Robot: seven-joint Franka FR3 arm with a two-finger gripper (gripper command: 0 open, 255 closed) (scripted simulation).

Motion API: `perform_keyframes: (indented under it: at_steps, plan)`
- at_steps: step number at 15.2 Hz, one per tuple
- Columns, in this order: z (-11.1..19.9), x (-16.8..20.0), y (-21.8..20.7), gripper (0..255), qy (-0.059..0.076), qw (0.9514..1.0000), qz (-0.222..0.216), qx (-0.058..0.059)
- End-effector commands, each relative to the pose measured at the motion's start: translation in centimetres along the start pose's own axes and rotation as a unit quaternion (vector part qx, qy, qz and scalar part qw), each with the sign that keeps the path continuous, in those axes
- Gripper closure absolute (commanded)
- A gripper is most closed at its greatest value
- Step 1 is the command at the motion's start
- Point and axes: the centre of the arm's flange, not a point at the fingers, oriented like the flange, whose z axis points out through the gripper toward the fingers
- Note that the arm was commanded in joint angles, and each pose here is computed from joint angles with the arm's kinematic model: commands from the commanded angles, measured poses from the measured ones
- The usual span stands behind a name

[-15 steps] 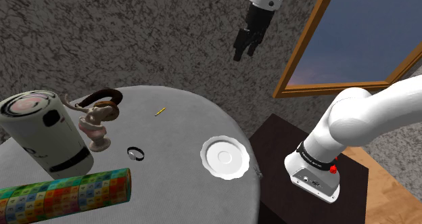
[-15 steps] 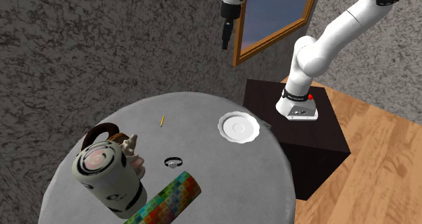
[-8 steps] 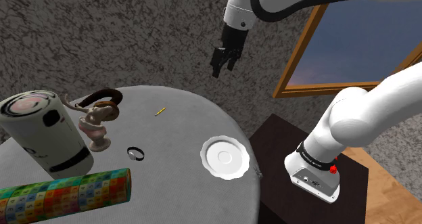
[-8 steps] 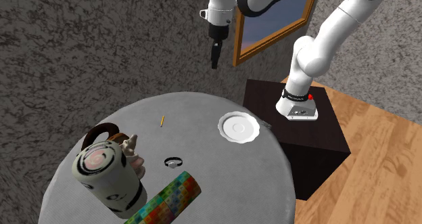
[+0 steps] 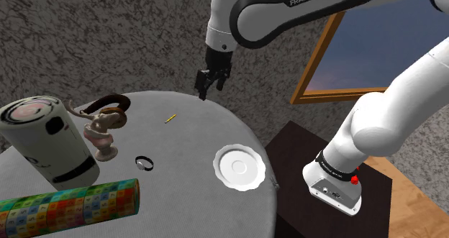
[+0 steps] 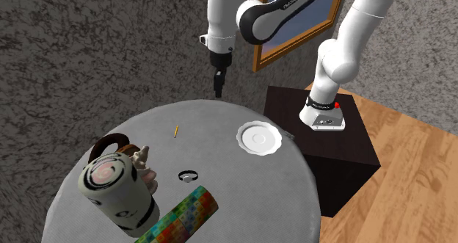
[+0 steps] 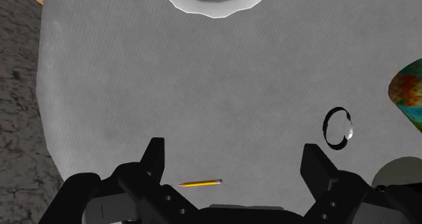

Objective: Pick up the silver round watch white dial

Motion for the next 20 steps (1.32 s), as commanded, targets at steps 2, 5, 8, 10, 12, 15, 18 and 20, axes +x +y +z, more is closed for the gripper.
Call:
perform_keyframes:
  at_steps: [2,5,8,10,12,15,18,20]
  plan:
    - [2.9,1.7,-2.6,0,-0.004,1.0,-0.007,0.003]
    - [5.4,3.2,-5.2,0,-0.008,0.9999,-0.014,0.006]
    - [7.9,4.7,-7.9,0,-0.012,0.9997,-0.021,0.008]
    - [9.6,5.6,-9.7,0,-0.015,0.9995,-0.026,0.01]
    - [11.3,6.5,-11.5,0,-0.018,0.9993,-0.03,0.012]
    - [13.9,7.8,-14.2,0,-0.022,0.999,-0.037,0.014]
    - [16.4,9.1,-17.0,0,-0.027,0.9985,-0.044,0.017]
    - [18.1,9.9,-18.8,0,-0.029,0.9982,-0.049,0.019]
